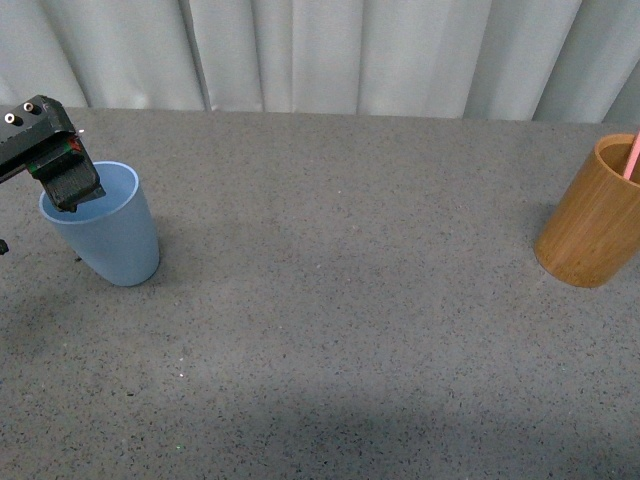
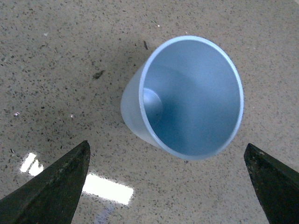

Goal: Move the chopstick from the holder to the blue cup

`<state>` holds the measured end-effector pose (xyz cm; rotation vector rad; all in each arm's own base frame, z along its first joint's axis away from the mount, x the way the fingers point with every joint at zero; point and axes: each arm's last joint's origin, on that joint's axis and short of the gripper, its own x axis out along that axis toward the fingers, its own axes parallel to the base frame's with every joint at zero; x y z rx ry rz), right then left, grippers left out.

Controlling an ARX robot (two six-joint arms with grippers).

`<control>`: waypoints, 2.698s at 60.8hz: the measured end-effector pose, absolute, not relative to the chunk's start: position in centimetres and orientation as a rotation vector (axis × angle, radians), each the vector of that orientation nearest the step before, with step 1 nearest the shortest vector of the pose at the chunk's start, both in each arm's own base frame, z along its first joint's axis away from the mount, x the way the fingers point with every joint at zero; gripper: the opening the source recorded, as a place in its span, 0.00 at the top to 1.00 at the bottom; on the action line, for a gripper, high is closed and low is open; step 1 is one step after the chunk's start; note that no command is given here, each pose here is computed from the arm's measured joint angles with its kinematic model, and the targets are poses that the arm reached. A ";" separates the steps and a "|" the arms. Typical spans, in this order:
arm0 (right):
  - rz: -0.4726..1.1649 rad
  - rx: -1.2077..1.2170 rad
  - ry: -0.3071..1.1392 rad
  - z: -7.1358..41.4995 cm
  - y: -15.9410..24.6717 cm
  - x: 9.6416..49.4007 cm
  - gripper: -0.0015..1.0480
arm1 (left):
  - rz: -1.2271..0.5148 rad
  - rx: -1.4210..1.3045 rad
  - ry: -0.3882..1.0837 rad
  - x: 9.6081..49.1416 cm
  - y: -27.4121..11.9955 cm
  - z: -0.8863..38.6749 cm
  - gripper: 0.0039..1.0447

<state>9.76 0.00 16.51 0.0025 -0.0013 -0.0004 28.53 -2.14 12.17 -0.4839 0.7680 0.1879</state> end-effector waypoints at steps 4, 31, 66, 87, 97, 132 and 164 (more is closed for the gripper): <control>0.000 0.002 -0.001 16.5 0.0 9.8 0.09 | 0.204 -0.479 0.775 28.8 -2.0 11.9 0.06; -0.001 0.002 -0.001 16.5 0.0 9.8 0.09 | 0.257 -0.477 0.787 30.6 -1.2 11.4 0.06; 0.000 0.002 -0.001 16.5 0.0 9.8 0.09 | 0.302 -0.468 0.792 31.7 -0.9 10.4 0.31; 0.000 0.002 -0.001 16.5 0.0 9.8 0.09 | 0.184 -0.477 0.764 32.0 -2.5 11.0 0.84; 0.000 0.002 -0.001 16.5 0.0 9.8 0.09 | 0.171 -0.466 0.764 31.9 -2.6 11.0 0.97; 0.000 0.002 -0.001 16.5 0.0 9.8 0.09 | -0.324 -0.142 0.817 30.2 -13.7 13.2 0.97; 0.000 0.002 -0.001 16.5 0.0 9.8 0.09 | -0.326 -0.022 0.824 29.8 -16.8 12.4 0.97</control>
